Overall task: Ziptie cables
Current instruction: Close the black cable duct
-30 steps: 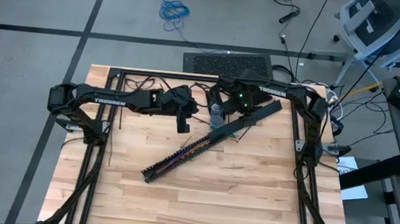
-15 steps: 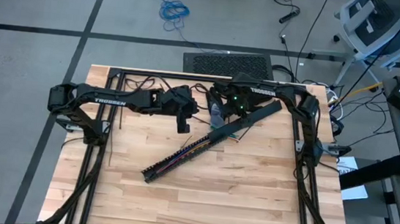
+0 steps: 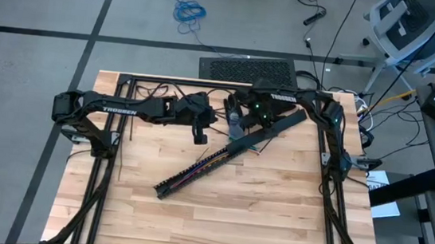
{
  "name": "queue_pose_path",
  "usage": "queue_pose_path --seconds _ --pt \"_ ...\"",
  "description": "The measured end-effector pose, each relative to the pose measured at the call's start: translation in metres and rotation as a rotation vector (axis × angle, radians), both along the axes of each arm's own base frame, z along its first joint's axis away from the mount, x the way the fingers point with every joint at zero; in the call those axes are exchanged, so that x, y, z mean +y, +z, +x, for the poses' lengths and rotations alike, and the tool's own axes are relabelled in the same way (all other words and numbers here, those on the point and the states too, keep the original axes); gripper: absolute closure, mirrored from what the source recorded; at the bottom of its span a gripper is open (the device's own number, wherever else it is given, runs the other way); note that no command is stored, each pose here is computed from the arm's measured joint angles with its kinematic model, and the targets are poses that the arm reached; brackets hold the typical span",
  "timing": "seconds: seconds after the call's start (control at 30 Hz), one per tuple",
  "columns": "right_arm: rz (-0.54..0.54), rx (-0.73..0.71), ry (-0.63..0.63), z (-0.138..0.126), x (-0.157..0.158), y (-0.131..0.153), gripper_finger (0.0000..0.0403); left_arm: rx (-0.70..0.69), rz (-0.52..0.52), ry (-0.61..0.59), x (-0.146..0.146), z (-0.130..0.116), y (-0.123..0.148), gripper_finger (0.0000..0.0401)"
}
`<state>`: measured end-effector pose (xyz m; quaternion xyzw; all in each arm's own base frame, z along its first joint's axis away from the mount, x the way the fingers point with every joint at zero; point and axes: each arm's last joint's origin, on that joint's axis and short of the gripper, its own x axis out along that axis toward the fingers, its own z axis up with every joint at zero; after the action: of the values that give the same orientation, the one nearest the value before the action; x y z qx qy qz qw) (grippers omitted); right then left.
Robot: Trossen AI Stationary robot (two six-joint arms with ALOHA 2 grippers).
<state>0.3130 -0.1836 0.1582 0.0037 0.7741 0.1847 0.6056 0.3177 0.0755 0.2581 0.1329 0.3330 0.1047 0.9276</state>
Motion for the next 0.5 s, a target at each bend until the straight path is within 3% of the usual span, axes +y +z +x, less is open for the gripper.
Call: queue_pose_path --seconds 0.17,0.3,0.4,0.5 --pt "0.072 0.063 -0.026 -0.006 0.011 -0.004 0.0253 0.0 0.0 0.0 0.0 0.0 0.0 0.0401" --pt "0.079 0.097 -0.047 -0.003 0.021 -0.004 0.0326 0.002 -0.001 0.0 0.0 0.0 0.0 0.0401" --pt "0.158 0.104 -0.09 -0.002 0.031 -0.001 0.0378 0.005 -0.002 0.0 0.0 0.0 0.0 0.0401" --pt "0.192 0.1 -0.128 0.004 0.042 0.0 0.0381 0.016 -0.005 0.0 0.0 -0.001 -0.001 0.0401"
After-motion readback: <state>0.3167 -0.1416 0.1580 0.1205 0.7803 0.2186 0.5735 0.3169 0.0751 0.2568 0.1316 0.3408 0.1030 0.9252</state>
